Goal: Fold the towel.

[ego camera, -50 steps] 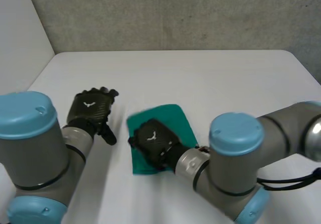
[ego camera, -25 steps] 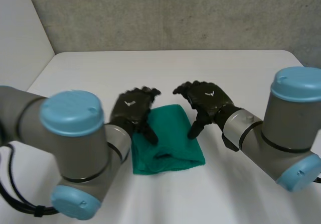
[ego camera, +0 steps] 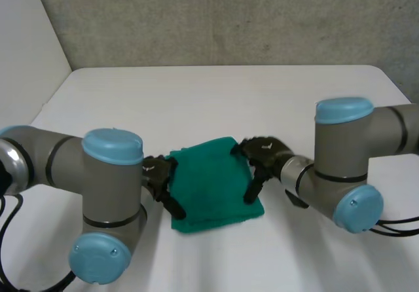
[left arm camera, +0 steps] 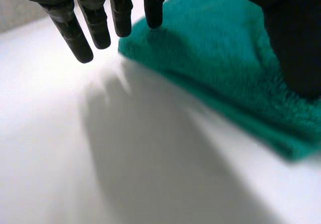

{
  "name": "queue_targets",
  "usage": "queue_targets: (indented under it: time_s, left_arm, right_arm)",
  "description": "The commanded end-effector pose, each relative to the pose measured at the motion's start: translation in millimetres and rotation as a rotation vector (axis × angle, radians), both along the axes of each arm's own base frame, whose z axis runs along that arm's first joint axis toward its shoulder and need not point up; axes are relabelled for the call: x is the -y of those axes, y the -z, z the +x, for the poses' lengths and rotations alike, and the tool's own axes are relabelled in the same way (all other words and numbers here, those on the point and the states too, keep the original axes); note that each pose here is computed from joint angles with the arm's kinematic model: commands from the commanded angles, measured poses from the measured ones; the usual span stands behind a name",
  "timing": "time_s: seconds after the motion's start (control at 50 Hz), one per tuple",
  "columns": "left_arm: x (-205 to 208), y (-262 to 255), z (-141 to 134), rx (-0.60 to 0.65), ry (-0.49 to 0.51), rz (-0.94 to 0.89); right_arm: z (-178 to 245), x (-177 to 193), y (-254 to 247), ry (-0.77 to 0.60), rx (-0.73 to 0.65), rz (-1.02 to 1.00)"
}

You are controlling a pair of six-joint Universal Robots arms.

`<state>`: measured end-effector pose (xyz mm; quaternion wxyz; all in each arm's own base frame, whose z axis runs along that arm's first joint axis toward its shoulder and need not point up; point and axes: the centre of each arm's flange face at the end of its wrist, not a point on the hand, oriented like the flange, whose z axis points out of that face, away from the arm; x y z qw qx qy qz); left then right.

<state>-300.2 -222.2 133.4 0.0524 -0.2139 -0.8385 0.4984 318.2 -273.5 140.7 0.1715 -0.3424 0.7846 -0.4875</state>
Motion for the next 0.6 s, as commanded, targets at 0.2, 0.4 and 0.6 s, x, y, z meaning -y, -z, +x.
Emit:
queue_targets:
  time_s: [0.2,0.4,0.6]
  left_arm:
    - [30,-186,19,-0.292,-0.009,-0.399]
    - [34,-217,49,-0.354,-0.017,-0.380]
    - [35,-216,50,-0.357,-0.021,-0.372]
  right_arm:
    - [-84,17,-195,0.508,0.228,-0.605]
    - [-97,16,-198,0.486,0.133,-0.521]
    - [-97,15,-200,0.483,0.136,-0.527]
